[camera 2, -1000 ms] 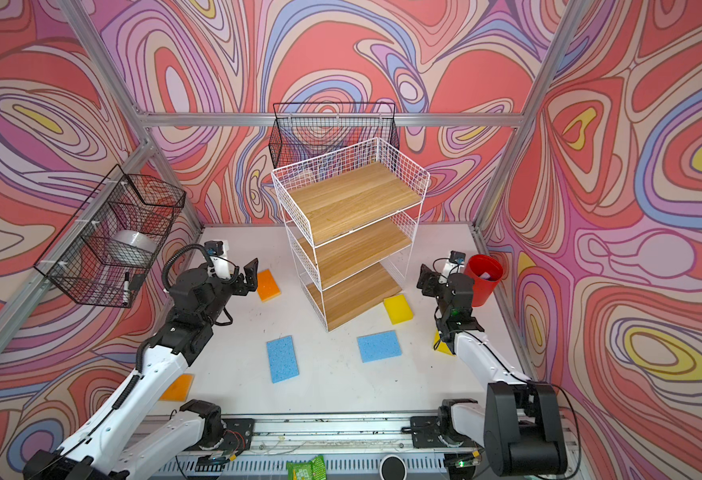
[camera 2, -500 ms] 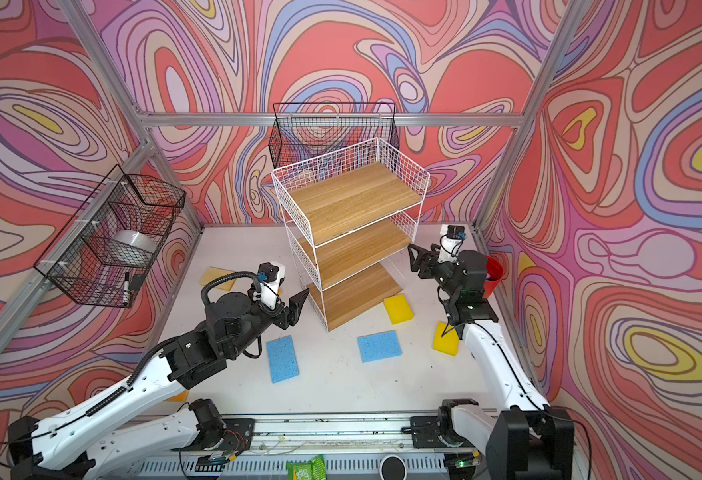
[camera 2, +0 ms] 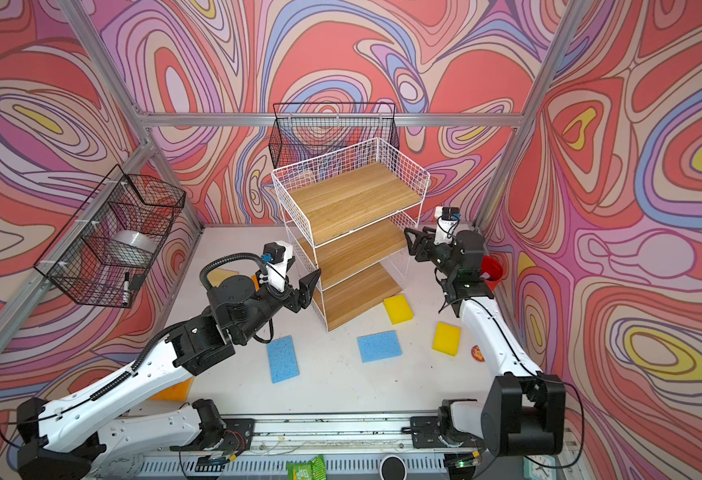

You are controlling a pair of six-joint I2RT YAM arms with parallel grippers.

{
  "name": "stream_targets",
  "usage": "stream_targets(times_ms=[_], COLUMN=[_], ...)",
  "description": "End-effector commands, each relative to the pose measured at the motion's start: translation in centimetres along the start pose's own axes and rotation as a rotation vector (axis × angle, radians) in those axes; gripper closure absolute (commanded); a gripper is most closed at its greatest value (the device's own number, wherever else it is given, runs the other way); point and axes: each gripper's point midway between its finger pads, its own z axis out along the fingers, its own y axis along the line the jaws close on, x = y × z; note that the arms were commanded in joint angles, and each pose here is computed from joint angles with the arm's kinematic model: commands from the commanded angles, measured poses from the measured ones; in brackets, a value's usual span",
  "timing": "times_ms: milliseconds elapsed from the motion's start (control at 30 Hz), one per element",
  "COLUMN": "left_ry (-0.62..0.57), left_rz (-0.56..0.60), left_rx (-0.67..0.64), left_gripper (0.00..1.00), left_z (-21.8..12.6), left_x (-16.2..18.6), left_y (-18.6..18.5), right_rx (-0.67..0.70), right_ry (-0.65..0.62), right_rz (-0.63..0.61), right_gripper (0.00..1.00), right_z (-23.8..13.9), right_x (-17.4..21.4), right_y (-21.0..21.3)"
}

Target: Place and organize the cleaning sponges onto the shelf

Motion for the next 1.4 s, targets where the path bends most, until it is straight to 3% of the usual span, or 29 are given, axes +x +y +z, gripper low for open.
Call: stream_targets(times_ms=[0,300,467,567,933,1367], left_ry=[-0.011,-0.063,-0.087,-0.087,-0.095,-0.074], left_rz=[0.007,0.017,0.021,0.036,0.036,-0.071], left_rx=[-0.047,-0.098,-0.127,-0.145,-0.244,-0.373], left_gripper=[0.27,0.44,0.62,0.63,0.68,0.68], left_z=[0.7,1.2,1.1,1.5,2.2,2.4], left_x=[-0.7,-2.0,-2.1,-2.2,-2.8,-2.2], left_y=[0.3,0.9,1.4,1.5,3.1,9.5], right_rx=[-0.044,-0.088,-0.108,-0.122,-0.179,-0.298], right_ry=[-0.069,-0.101,-0.104,-0.101,-0.085,-0.027], right_rz=[-0.057,-0.097,-0.102,-0.102,-0.077,-0.06], right_gripper=[0.37,0.54,0.67,0.77,0.89,0.93], right_z=[0.1,0.3,0.2,0.3,0.6,1.9], right_x=[-2.9,-4.6,-4.7,-4.5,-3.7,-1.4], right_y=[1.1,2.1,2.5,2.7,3.2,7.0])
